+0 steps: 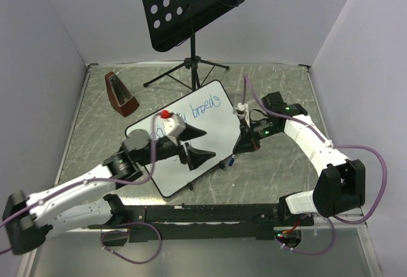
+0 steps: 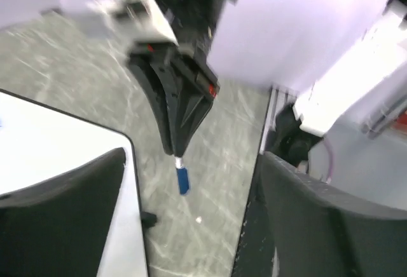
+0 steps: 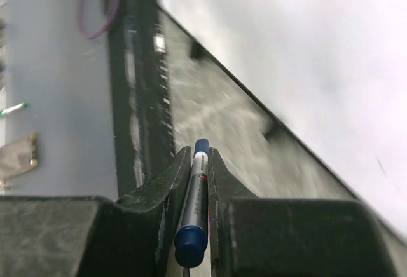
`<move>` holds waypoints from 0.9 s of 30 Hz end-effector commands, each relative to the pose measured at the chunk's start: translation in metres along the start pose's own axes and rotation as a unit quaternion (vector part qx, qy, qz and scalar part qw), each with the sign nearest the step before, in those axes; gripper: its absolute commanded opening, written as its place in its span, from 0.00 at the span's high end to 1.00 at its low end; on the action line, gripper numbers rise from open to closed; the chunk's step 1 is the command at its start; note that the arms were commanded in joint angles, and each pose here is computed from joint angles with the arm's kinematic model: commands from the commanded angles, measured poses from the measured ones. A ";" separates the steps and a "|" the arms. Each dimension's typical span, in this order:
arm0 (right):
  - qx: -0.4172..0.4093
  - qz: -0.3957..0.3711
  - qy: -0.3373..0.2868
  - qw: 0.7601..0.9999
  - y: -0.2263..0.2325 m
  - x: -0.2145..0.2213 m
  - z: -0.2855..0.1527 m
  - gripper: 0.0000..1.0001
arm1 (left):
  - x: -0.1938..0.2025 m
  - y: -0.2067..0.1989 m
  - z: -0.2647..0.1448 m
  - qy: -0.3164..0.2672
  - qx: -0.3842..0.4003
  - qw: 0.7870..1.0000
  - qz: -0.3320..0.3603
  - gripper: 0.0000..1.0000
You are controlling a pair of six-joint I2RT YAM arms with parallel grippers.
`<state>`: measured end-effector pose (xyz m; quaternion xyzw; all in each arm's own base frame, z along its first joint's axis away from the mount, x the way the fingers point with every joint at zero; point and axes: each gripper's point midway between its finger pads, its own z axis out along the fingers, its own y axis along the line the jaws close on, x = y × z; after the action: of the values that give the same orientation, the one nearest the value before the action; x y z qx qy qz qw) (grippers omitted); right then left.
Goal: Write a sentence on the whiteboard
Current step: Place the whiteboard marker at the center of the board.
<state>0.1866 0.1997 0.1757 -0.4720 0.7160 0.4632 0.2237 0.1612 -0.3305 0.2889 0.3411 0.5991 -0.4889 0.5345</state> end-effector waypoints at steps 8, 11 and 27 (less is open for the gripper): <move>0.061 0.176 0.035 0.982 -0.058 0.061 -0.044 0.89 | -0.042 0.070 -0.076 -0.015 -0.227 0.969 -0.098 0.03; 0.056 0.237 0.025 0.970 -0.078 0.074 -0.061 0.85 | -0.052 0.082 -0.087 -0.024 -0.264 0.960 -0.092 0.03; 0.305 0.210 0.072 0.926 -0.171 0.060 -0.143 0.27 | -0.052 0.097 -0.134 -0.034 -0.357 0.930 -0.081 0.03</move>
<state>0.2854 0.0510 0.0798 -0.2433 0.9062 0.3264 0.1140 0.2177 -0.1796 0.3022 0.0802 0.7408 -0.3115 0.5898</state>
